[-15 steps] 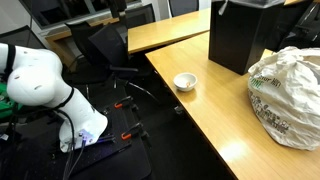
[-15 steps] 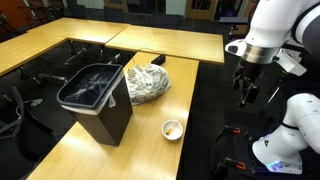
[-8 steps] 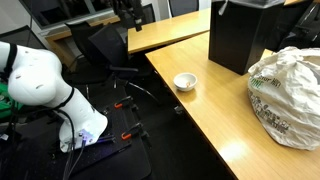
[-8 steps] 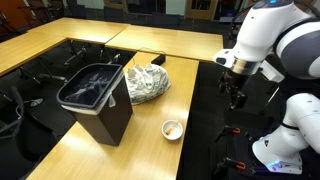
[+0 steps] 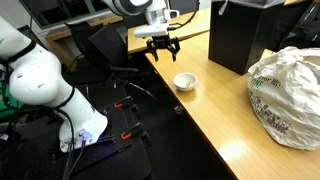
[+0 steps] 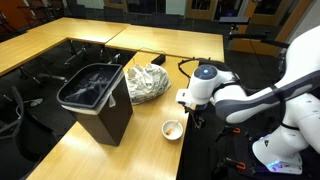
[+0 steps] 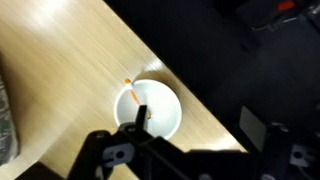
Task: Remove the marker from the bowl and put it on the table
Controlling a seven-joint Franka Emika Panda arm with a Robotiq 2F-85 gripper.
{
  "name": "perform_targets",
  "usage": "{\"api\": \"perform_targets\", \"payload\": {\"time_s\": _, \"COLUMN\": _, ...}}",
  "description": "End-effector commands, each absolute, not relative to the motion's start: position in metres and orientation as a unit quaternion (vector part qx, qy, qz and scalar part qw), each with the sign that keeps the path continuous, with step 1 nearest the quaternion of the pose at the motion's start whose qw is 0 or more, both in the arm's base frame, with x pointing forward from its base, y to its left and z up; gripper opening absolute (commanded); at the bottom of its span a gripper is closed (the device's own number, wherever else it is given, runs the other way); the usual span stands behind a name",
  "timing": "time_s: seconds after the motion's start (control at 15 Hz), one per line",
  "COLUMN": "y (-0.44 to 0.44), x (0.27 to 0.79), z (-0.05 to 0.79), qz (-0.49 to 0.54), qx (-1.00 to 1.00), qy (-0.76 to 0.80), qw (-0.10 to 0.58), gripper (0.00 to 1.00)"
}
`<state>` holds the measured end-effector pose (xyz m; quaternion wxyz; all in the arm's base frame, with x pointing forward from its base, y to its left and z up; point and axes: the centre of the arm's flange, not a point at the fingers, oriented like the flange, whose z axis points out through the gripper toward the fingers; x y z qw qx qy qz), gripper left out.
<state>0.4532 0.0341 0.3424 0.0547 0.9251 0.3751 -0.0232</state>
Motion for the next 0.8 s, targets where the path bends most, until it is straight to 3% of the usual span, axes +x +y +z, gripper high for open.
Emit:
{"api": "perform_targets", "payload": {"time_s": 0.0, "y": 0.035, "x": 0.504, "z": 0.300, "qz": -0.053, "qx": 0.891, "qy": 0.444, "qw": 0.074, "gripper": 1.00}}
{"api": "perform_targets", "payload": {"time_s": 0.6, "y": 0.046, "x": 0.569, "z": 0.204, "qz": -0.111, "qx": 0.845, "qy": 0.512, "qw": 0.106, "gripper": 0.99}}
{"api": "perform_targets", "payload": {"time_s": 0.73, "y": 0.051, "x": 0.574, "z": 0.191, "qz": -0.121, "qx": 0.840, "qy": 0.518, "qw": 0.105, "gripper": 0.94}}
